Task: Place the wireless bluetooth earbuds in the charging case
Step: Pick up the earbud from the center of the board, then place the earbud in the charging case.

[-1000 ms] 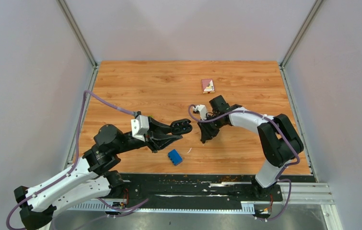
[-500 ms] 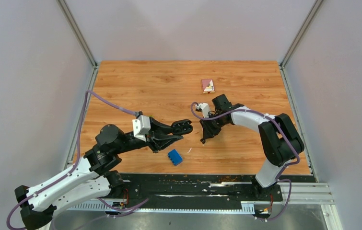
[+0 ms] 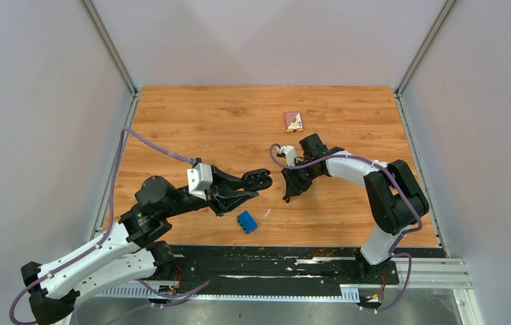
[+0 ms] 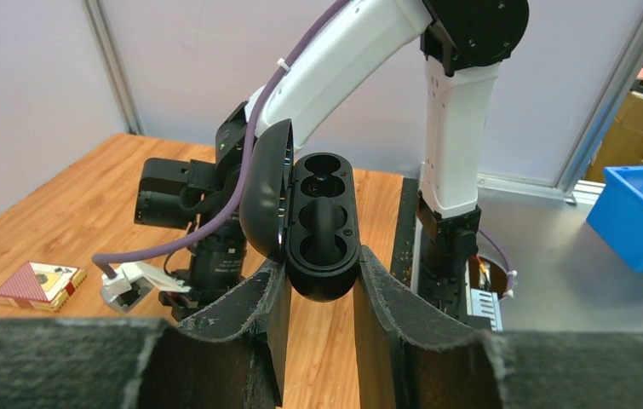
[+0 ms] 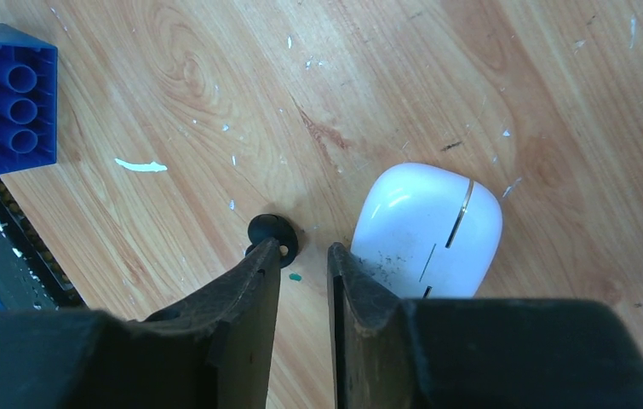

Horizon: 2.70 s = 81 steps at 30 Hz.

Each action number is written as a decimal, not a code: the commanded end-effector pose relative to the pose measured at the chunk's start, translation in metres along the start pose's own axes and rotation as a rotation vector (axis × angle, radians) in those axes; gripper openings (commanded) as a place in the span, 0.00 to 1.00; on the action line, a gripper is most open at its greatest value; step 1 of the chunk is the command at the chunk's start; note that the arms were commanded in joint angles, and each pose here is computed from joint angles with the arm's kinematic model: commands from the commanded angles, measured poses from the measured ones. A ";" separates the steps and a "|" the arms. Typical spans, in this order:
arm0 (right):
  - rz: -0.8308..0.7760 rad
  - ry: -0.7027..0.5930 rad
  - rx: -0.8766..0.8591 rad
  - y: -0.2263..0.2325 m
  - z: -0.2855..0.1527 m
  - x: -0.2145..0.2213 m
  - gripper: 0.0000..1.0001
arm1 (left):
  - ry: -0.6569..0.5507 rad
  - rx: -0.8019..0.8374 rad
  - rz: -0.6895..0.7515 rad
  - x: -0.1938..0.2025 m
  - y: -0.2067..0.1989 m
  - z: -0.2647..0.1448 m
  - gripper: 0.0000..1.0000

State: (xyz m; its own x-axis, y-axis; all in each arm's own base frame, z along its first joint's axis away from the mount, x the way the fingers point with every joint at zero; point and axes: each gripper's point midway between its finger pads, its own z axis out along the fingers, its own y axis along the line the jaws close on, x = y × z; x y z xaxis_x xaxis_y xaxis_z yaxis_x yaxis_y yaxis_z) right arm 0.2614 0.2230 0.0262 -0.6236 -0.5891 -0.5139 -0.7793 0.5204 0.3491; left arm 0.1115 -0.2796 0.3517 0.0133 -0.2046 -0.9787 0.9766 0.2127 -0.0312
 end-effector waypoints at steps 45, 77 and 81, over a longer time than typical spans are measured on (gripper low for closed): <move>0.036 -0.040 -0.078 0.027 -0.002 -0.003 0.11 | -0.023 0.015 0.001 -0.007 -0.002 0.004 0.00; -0.862 -0.140 -0.031 0.183 -0.250 -0.039 0.00 | 0.177 0.016 0.124 0.067 0.011 -0.003 0.00; -0.899 -0.129 -0.083 0.204 -0.248 -0.050 0.00 | 0.238 0.008 0.154 0.089 0.018 -0.004 0.00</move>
State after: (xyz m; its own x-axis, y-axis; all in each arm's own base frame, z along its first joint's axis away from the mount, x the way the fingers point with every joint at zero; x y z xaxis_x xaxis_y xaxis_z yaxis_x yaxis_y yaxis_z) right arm 0.1259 0.1962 0.3145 0.2600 -0.6538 -0.7106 -0.9640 -0.1338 -0.2296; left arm 0.1248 -0.2882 0.2706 0.0435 0.0257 -0.9987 0.9737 0.2228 0.0482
